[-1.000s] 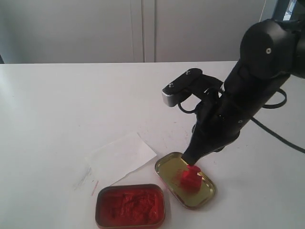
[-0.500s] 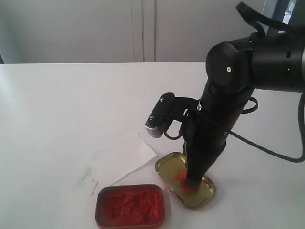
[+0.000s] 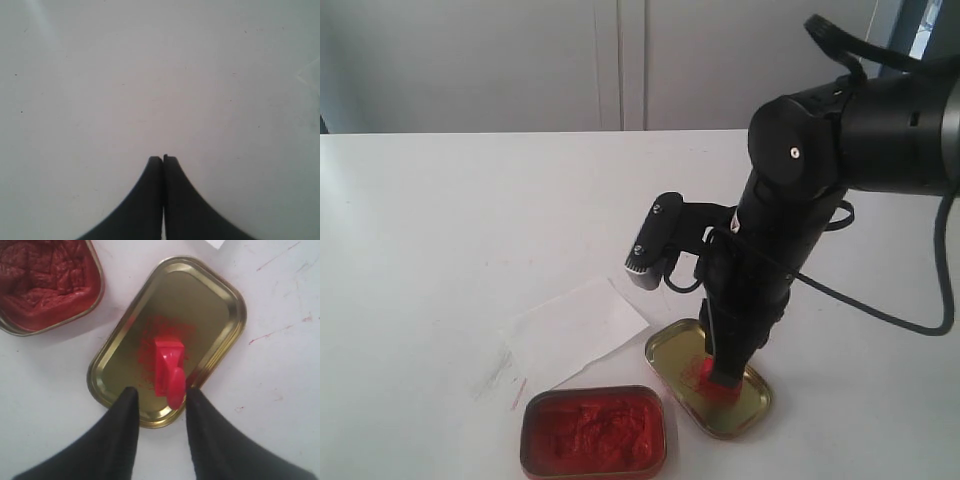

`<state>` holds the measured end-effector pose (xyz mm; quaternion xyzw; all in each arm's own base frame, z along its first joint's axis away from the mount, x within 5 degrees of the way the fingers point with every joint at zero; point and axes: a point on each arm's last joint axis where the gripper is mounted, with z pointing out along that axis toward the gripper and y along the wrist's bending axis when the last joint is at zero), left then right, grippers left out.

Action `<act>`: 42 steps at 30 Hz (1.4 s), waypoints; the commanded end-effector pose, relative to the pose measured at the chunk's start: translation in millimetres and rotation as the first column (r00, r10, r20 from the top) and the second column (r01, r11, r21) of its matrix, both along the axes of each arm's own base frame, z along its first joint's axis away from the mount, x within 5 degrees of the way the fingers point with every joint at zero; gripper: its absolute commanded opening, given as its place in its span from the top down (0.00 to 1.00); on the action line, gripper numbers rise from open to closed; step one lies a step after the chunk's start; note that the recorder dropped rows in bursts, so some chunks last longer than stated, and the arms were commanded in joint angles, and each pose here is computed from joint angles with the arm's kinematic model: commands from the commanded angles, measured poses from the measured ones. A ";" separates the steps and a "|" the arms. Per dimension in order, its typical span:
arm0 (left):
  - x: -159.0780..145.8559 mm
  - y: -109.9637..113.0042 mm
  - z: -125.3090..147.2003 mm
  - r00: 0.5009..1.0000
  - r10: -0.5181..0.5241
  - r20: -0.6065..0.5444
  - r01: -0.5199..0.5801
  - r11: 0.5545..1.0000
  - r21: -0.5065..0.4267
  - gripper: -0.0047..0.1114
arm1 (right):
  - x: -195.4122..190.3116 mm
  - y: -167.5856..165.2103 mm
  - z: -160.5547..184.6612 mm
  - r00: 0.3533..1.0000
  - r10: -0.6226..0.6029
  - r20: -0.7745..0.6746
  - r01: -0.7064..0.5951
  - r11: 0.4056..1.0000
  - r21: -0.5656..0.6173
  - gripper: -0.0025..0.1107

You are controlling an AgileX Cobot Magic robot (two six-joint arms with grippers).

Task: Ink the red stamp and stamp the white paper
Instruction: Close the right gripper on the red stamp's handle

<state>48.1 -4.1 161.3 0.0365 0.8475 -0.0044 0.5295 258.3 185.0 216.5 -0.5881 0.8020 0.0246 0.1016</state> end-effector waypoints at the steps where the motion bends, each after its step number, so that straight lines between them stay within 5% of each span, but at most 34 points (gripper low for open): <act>1: -0.5 -0.1 -3.8 1.000 0.000 -0.014 0.000 1.000 -0.004 0.96 | 3.0 2.0 -0.2 0.997 0.065 0.029 -0.065 0.998 -0.002 0.68; 42: -0.5 -0.1 -3.8 1.000 0.000 -0.014 0.000 1.000 -0.004 0.96 | 17.8 6.7 -49.7 0.999 0.003 -0.036 -0.006 0.996 -0.092 0.68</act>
